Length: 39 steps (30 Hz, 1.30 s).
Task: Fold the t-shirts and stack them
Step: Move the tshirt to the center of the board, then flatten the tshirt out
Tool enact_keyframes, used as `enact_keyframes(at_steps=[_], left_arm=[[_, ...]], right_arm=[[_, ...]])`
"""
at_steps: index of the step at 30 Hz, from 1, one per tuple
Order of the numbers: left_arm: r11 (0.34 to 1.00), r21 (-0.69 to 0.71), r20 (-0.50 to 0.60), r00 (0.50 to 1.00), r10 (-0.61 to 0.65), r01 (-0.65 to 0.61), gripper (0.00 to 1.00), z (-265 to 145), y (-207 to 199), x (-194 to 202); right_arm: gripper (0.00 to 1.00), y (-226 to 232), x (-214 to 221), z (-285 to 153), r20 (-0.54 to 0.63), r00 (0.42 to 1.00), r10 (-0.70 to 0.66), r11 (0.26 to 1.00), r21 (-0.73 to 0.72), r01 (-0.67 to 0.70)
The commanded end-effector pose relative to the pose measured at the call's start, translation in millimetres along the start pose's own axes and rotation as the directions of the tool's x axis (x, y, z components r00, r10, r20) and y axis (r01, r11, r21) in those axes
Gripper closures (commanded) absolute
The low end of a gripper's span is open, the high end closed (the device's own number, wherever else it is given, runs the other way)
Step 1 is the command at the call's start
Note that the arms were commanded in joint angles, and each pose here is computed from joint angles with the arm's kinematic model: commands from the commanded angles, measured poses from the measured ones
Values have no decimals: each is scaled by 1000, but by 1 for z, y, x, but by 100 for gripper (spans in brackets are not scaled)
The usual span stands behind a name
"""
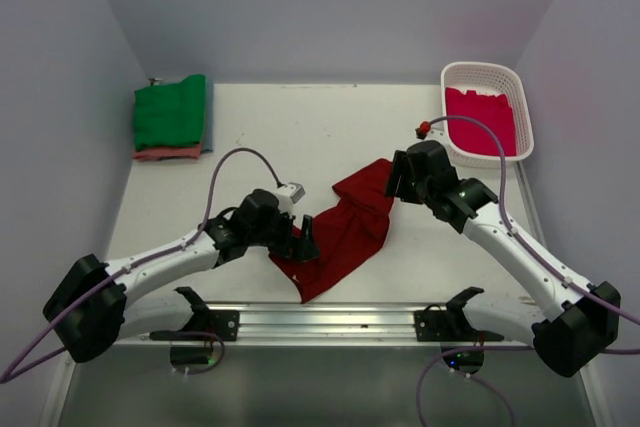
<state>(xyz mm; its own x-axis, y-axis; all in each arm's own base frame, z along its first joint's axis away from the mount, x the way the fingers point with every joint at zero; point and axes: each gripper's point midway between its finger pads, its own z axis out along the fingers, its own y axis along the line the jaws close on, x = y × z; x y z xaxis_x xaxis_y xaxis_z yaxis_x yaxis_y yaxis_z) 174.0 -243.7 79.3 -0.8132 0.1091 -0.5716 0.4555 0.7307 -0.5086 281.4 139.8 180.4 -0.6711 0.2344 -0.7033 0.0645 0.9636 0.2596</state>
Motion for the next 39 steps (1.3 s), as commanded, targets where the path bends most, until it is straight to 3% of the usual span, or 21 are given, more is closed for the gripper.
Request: enact_keyframes(at_steps=[1,7,11,14,16,19,21,27,30,33,39], left_arm=[[997,-24,-34,997,68,-69,0,15,-11,-5],[980,-39,-102,976,190,-195,0,33,-52,-2],[972,-99,-127,971,200,-213,0,34,-58,0],[957,-210,-148,974,170,-199,0,32,-41,3],[922,-326,-107,977,183,-208,0,19,-38,-8],[933,-228,-76,960,268,-279,0,15,-73,-5],[937,-132,-124,944,307,-322,0,20,-86,11],[882,-158,-329,866,377,-444,0,38,-65,69],[854,-251,-278,879,388,-456,0,29,-61,53],[849,-206,-227,868,442,-487,0,23,-86,44],[801,-182,-323,804,499,-570,0,34,-81,64]], right_arm=[[39,-2,7,4,-1,1000,-17,1000,0,17],[44,-2,16,6,-22,1000,-21,1000,-18,21],[44,-7,19,5,-18,999,-32,999,-10,32],[45,-8,21,5,-14,999,-35,999,-10,35],[45,-10,22,4,-13,999,-38,999,-9,38],[45,-13,24,3,-5,999,-38,999,-9,38],[45,-13,25,3,-1,999,-37,999,-11,37],[46,-16,27,3,-7,999,-44,999,-2,44],[47,-19,27,3,-1,999,-44,999,6,44],[47,-20,27,2,8,999,-42,999,3,42],[49,-22,29,3,-2,999,-46,999,16,46]])
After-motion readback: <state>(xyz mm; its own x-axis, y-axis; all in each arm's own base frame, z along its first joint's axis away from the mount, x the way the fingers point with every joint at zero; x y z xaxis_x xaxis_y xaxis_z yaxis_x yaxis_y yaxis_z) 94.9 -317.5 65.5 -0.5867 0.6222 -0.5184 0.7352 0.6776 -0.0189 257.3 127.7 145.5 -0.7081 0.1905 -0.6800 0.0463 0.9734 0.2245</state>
